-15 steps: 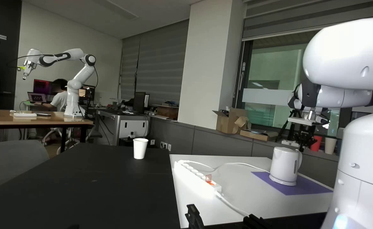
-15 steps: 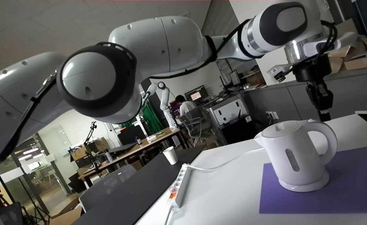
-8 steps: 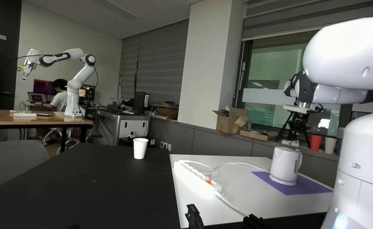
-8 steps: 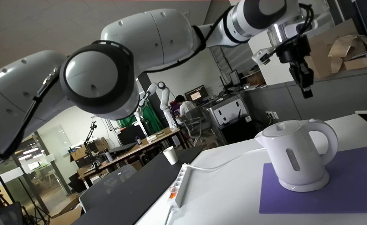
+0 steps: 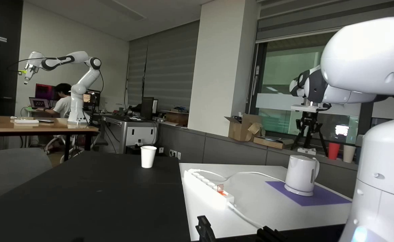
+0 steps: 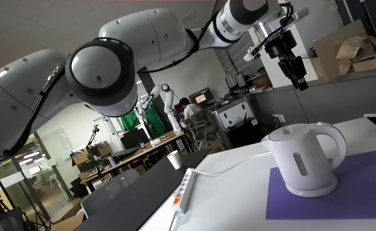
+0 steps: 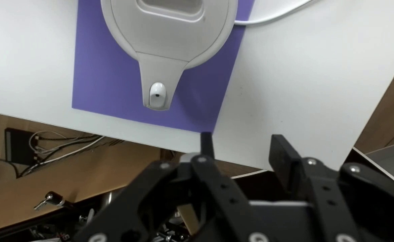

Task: Turn off the electric kettle

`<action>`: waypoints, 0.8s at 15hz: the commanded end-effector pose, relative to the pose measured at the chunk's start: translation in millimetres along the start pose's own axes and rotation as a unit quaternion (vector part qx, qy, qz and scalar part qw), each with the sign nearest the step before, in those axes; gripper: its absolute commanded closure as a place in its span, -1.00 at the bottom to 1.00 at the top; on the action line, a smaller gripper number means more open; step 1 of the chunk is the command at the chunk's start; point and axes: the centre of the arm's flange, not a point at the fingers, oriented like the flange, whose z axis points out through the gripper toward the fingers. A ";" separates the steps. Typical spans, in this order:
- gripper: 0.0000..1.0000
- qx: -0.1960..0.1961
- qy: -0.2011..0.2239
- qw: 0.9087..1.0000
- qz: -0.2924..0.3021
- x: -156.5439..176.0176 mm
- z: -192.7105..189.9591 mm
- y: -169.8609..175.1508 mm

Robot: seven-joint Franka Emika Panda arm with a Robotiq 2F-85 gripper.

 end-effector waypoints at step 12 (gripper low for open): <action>-1.00 -0.043 0.030 0.998 -0.044 -26.3 2.0 -32.8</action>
